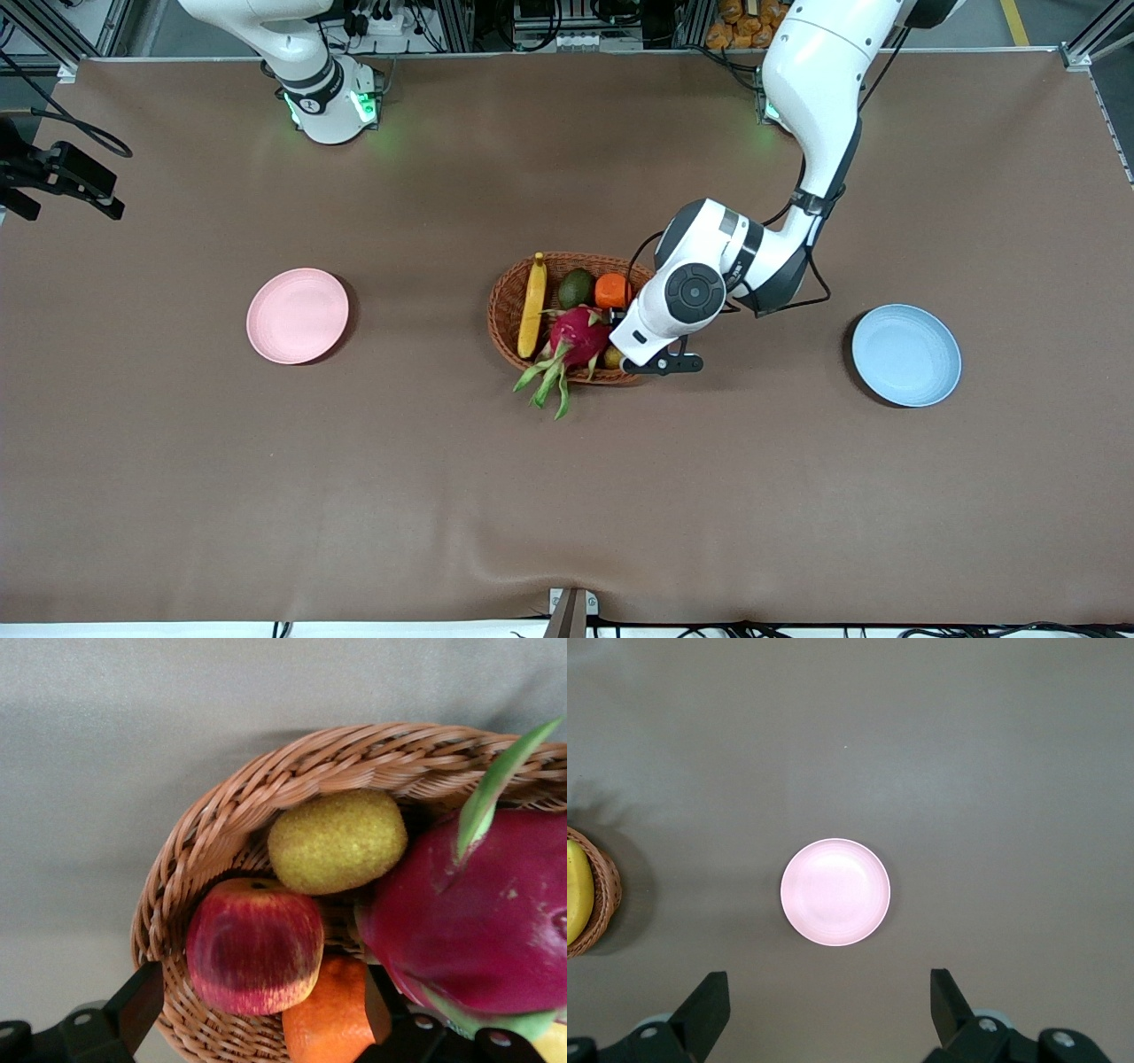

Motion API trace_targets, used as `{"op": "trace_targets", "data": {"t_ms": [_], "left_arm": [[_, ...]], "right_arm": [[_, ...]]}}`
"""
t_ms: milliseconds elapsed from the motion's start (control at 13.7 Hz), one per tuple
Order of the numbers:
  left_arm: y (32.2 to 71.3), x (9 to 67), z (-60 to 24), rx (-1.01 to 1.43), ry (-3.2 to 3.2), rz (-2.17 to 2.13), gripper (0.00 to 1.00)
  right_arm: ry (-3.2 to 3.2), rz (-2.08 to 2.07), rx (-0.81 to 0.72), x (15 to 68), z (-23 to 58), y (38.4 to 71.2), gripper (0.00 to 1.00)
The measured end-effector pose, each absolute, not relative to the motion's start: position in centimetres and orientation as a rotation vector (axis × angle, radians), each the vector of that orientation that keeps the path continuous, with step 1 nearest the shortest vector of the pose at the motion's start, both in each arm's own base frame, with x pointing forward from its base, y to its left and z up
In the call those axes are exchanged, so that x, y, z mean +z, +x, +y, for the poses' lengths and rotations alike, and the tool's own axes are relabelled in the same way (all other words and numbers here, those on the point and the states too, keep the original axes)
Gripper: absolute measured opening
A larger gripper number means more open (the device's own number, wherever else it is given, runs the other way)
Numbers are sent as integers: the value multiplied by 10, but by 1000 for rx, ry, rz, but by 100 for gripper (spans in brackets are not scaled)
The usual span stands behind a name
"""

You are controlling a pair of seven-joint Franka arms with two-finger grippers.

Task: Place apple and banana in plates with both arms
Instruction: 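Lower the left gripper and grasp the red apple in the basket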

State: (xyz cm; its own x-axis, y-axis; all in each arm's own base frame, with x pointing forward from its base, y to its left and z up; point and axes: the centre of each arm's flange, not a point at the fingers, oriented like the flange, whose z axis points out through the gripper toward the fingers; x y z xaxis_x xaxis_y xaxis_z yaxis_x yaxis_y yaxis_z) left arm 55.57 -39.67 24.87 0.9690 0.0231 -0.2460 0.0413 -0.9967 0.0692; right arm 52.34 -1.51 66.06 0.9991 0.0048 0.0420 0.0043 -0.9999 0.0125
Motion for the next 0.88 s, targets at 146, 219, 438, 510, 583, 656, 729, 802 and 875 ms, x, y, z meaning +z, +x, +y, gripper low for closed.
{"op": "trace_targets", "data": {"t_ms": [146,219,438,510,583,656,729,802,875], "left_arm": [[556,242,-397,-377,3045,52,100],[556,238,-398,-375,3045,52,100],[551,229,-403,-382,3049,39,100],[550,227,-404,-385,3051,36,100],[550,226,-405,-388,3052,35,100],[550,225,-404,-390,3053,37,100],[550,224,-404,-392,3054,38,100],[550,223,-403,-393,3055,39,96],[550,223,-403,-393,3055,40,93]], "right_arm": [[3129,7,65,661,-15,523,100],[3129,7,65,661,-15,523,100],[3129,6,65,661,-15,523,100],[3129,5,65,661,-16,523,100],[3129,5,65,661,-16,523,100],[3129,5,65,661,-16,523,100],[3129,5,65,661,-16,523,100],[3129,5,65,661,-16,523,100],[3129,6,64,661,-16,523,100]]}}
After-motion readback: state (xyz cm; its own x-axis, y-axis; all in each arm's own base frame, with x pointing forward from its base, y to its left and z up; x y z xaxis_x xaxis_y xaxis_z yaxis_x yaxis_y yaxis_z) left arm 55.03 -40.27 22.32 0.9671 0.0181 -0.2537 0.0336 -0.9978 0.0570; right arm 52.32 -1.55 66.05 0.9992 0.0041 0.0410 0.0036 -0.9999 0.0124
